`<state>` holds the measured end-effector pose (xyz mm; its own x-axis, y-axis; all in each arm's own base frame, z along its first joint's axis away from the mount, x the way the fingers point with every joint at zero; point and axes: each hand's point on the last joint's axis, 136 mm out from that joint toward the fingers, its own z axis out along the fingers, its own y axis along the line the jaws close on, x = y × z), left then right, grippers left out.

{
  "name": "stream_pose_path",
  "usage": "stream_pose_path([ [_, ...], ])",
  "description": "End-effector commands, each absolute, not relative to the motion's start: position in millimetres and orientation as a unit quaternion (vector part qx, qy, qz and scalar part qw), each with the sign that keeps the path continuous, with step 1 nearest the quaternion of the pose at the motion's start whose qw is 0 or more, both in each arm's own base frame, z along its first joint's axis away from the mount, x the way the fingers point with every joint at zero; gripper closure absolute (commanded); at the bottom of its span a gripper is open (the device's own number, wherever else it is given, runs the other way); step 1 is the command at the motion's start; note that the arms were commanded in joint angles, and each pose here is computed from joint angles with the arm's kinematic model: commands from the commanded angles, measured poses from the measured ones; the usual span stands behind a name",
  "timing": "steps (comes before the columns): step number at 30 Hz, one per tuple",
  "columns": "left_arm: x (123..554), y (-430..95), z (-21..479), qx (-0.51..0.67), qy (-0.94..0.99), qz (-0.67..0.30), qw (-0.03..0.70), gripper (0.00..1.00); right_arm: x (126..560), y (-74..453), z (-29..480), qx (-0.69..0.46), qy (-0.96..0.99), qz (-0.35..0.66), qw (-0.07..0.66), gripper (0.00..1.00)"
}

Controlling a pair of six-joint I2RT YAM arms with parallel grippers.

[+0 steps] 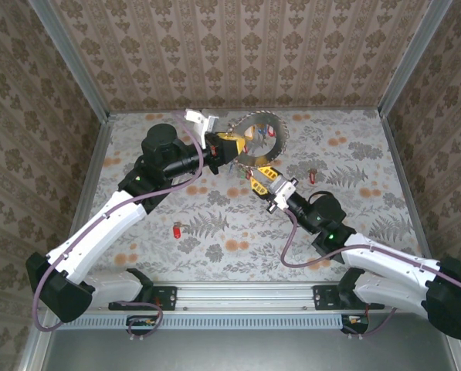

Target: Put the keys on the keyring

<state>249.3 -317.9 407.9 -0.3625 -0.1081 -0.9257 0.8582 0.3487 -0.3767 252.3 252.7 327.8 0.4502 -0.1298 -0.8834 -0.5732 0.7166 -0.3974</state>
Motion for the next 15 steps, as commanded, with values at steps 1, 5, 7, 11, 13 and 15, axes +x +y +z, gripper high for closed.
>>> stream_pose_path([
  [1,242.7,-316.1,436.9,0.288,0.620,-0.509,0.524,1.00,245.9,247.6,344.5,-0.335,0.488,0.145,0.793,0.69],
  [5,243.1,-316.2,436.2,0.287,0.621,-0.509,0.523,1.00,244.5,243.5,341.6,-0.332,0.490,0.140,0.794,0.69],
  [7,243.4,-316.0,437.8,0.287,0.619,-0.509,0.525,1.00,244.9,242.4,341.8,-0.330,0.490,0.138,0.795,0.69],
  [11,242.7,-317.1,438.3,0.289,0.618,-0.511,0.523,1.00,246.8,243.2,340.6,-0.332,0.492,0.133,0.793,0.68],
  [13,242.8,-317.5,438.0,0.288,0.618,-0.512,0.522,1.00,247.4,244.5,340.8,-0.334,0.492,0.134,0.793,0.69],
  [15,242.1,-317.6,437.6,0.288,0.619,-0.513,0.521,1.00,248.0,246.3,340.3,-0.336,0.493,0.136,0.791,0.69],
])
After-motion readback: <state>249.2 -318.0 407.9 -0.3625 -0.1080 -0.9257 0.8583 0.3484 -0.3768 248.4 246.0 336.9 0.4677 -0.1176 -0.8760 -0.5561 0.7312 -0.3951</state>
